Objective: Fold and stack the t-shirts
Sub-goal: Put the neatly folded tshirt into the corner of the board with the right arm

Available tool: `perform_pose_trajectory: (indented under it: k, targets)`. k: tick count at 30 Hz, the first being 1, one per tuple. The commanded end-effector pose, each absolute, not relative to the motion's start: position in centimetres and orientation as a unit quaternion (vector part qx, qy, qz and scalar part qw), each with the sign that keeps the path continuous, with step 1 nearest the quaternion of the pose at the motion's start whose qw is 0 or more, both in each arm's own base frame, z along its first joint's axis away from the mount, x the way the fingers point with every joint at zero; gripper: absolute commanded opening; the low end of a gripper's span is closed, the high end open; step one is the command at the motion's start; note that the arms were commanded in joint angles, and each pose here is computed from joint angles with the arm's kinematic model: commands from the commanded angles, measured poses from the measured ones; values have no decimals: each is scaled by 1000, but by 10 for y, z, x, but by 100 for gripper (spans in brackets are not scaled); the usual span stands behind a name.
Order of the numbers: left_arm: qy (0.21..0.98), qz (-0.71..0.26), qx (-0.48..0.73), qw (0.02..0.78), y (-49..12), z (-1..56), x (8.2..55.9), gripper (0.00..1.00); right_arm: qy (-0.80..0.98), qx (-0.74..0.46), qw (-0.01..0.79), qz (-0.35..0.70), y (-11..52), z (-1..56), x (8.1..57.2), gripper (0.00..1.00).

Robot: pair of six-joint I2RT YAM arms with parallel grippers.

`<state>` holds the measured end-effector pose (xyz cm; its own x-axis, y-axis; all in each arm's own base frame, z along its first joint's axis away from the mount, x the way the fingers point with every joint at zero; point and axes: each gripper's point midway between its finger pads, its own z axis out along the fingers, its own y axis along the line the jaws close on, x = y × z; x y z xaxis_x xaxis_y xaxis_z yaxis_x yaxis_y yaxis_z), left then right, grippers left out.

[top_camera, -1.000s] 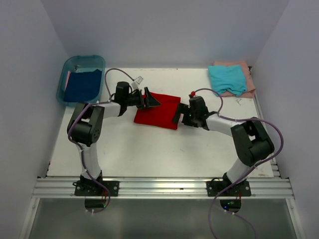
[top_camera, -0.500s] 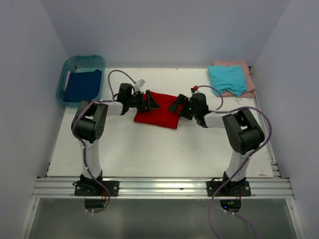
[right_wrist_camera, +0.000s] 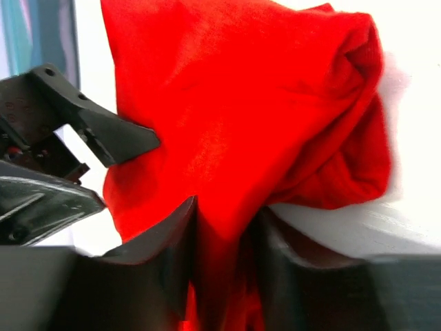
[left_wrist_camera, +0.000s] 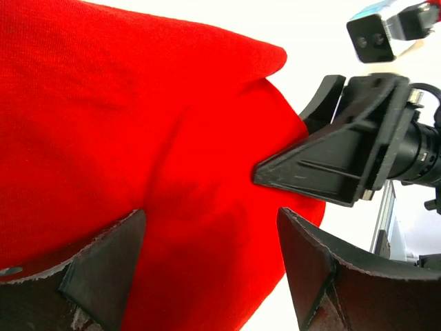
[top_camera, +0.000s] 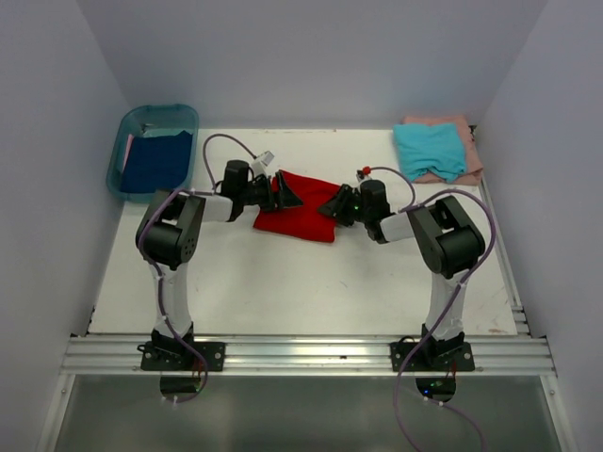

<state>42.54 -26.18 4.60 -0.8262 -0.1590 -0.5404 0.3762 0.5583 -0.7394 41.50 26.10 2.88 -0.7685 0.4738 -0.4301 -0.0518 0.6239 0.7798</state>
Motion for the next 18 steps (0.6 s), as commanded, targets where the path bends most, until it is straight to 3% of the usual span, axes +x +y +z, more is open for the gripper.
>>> perform_pose_trajectory:
  k: [1,3,4,18]
  targets:
    - [877,-435,28,205,-255,-15,389,82,873,128,255,395,261,-3,393,37]
    - [876,-436,29,204,-255,-14,388,82,868,123,258,405,265,5,396,21]
    - [874,-438,31,207,-255,-12,388,82,865,119,256,414,268,9,396,0]
    - [833,-462,70,296,-256,105,392,82,723,66,416,547,260,181,407,0]
